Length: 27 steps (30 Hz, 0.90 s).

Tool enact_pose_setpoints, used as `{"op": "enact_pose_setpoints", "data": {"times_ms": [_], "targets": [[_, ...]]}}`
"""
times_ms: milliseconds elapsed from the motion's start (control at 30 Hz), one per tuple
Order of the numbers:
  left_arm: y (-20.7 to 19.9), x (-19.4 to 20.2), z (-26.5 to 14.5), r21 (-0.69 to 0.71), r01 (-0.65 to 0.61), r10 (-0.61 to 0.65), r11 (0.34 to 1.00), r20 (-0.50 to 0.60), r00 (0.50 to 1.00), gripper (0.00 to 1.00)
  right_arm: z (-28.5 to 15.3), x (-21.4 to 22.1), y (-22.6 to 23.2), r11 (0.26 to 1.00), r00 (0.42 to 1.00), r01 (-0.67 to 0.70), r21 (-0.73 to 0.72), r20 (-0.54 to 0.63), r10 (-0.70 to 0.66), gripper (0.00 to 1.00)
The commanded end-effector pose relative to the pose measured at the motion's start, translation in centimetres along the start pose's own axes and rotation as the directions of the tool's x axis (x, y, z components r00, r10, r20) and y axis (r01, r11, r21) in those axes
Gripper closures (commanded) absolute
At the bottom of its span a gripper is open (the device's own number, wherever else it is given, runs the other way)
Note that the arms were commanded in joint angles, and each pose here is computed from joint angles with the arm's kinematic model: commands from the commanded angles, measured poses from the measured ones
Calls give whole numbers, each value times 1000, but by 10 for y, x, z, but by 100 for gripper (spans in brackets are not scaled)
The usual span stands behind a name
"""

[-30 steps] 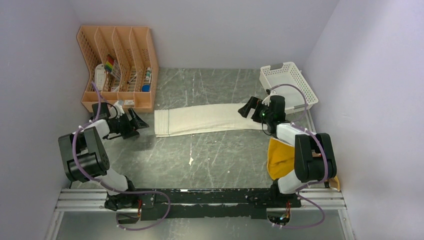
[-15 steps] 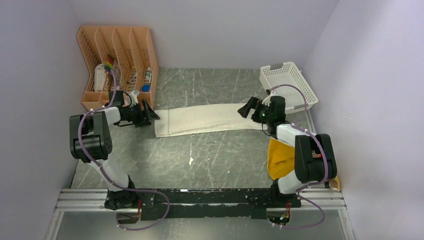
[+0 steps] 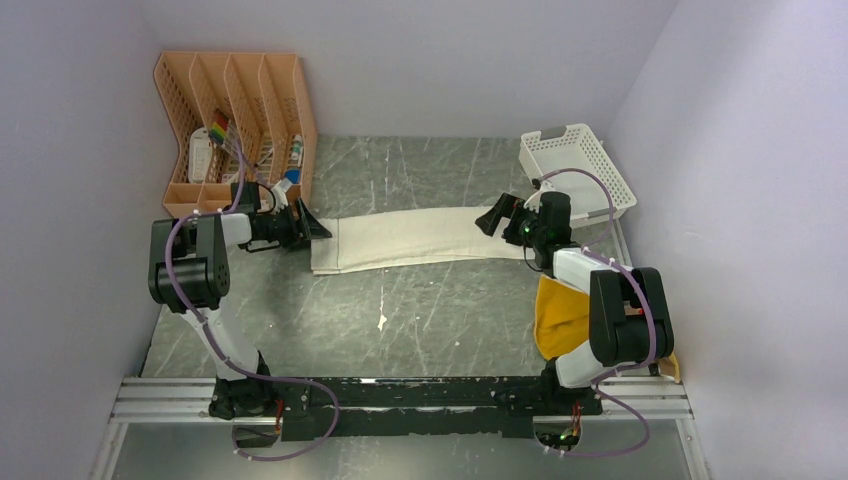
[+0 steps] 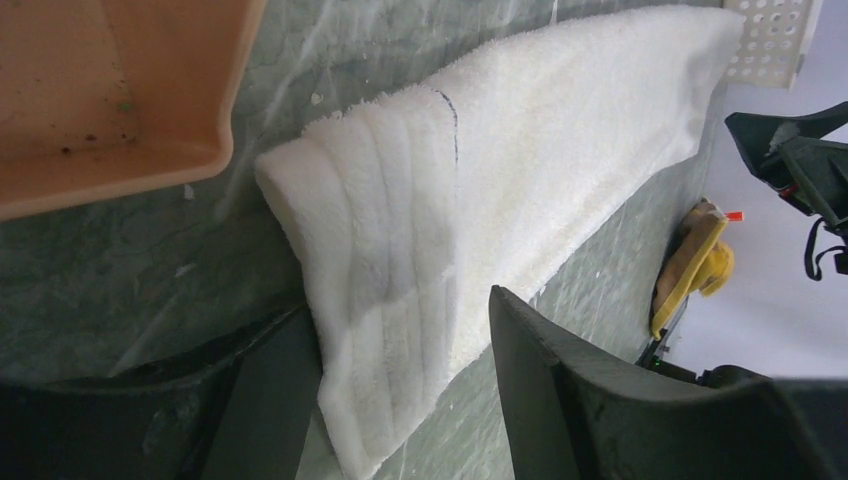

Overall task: Roll the towels
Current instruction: Fold the towel at the center of the board.

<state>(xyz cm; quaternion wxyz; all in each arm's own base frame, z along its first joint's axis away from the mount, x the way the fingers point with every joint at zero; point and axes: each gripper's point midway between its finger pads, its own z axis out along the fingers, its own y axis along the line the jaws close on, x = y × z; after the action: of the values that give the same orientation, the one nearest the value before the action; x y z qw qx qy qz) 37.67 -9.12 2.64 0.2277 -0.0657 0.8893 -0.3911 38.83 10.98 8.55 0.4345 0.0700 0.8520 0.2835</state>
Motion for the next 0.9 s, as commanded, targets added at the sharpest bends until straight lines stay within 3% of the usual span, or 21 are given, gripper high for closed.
{"op": "enact_pose_setpoints", "data": {"times_ms": [0, 400, 633, 867], "targets": [[33, 58, 11, -114, 120, -136, 986, -140, 981, 29, -2, -13, 9, 999, 999, 33, -31, 41, -32, 0], [39, 57, -6, -165, 131, -148, 978, -98, 984, 43, 0, -9, 12, 998, 999, 45, -51, 28, -44, 0], [52, 37, -22, -198, 160, -166, 967, -13, 986, 46, 0, -7, 14, 997, 999, 47, -59, 23, -46, 0], [55, 59, -22, -203, 225, -241, 953, -57, 969, 45, 1, -6, 13, 997, 999, 44, -60, 17, -43, 0]]}}
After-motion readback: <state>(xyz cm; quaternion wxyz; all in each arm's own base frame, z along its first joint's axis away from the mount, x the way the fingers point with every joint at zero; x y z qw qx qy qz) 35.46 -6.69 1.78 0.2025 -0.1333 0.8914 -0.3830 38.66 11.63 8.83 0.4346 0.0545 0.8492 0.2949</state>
